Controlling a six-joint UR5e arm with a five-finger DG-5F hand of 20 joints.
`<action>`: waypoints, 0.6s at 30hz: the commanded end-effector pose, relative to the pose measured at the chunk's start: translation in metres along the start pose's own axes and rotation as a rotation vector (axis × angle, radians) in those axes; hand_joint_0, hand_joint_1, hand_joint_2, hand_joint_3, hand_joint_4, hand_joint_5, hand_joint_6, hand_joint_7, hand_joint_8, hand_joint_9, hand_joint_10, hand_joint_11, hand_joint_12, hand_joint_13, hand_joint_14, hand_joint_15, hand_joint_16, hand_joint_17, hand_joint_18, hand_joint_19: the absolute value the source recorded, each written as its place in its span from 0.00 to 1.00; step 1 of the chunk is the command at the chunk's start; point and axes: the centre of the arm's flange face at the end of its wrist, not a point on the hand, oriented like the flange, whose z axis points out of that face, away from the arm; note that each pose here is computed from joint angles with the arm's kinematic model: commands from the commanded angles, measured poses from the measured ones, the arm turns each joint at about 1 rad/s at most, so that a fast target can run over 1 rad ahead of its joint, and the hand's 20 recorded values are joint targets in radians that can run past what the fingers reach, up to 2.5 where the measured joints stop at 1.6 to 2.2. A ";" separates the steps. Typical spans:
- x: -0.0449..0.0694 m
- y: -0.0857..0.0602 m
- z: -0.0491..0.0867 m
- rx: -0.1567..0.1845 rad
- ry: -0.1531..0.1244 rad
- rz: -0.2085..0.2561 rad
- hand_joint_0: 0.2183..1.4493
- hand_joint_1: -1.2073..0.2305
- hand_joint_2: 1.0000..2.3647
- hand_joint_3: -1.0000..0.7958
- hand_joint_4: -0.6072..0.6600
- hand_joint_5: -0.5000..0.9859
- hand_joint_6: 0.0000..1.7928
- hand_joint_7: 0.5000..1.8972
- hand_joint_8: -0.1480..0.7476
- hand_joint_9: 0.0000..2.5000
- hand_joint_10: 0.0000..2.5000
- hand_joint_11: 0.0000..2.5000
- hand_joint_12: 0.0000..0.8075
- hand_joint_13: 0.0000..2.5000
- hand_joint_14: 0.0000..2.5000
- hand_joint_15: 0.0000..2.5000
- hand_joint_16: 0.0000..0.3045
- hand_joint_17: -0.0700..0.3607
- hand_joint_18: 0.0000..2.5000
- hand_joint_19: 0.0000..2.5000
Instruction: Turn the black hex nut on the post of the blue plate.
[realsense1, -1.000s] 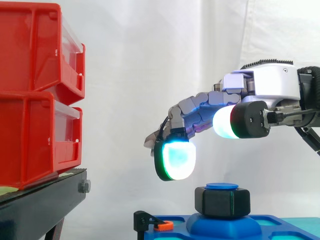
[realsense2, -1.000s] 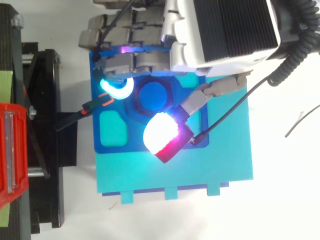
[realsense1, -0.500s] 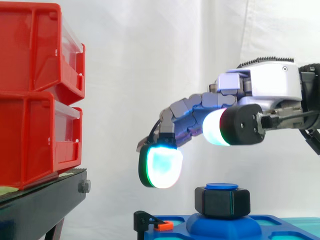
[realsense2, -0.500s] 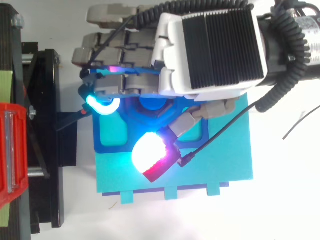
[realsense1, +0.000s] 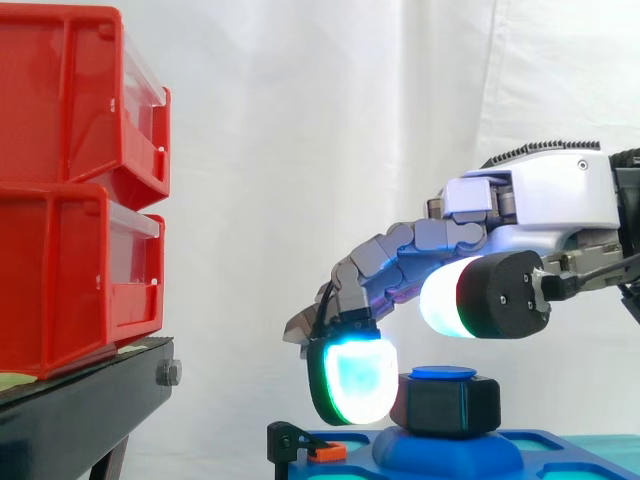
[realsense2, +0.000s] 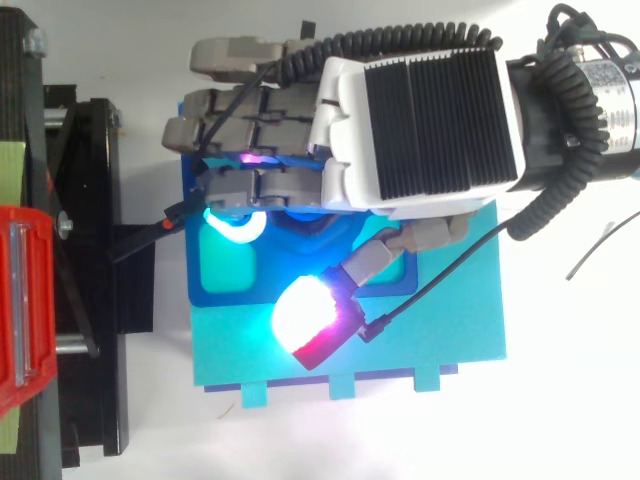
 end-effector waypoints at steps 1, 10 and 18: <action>0.000 -0.002 -0.002 0.004 0.008 -0.002 0.20 0.64 0.00 0.28 0.63 0.21 0.37 0.38 0.48 0.17 0.00 0.03 0.47 0.16 0.00 0.04 0.19 0.46 0.10 0.06; 0.001 -0.015 -0.008 0.010 0.022 0.003 0.20 0.64 0.00 0.28 0.64 0.20 0.39 0.33 0.48 0.17 0.00 0.04 0.47 0.16 0.00 0.04 0.18 0.46 0.10 0.06; -0.001 -0.031 -0.015 -0.006 0.024 0.002 0.20 0.64 0.00 0.28 0.65 0.20 0.40 0.32 0.48 0.17 0.00 0.04 0.47 0.16 0.00 0.04 0.18 0.46 0.10 0.05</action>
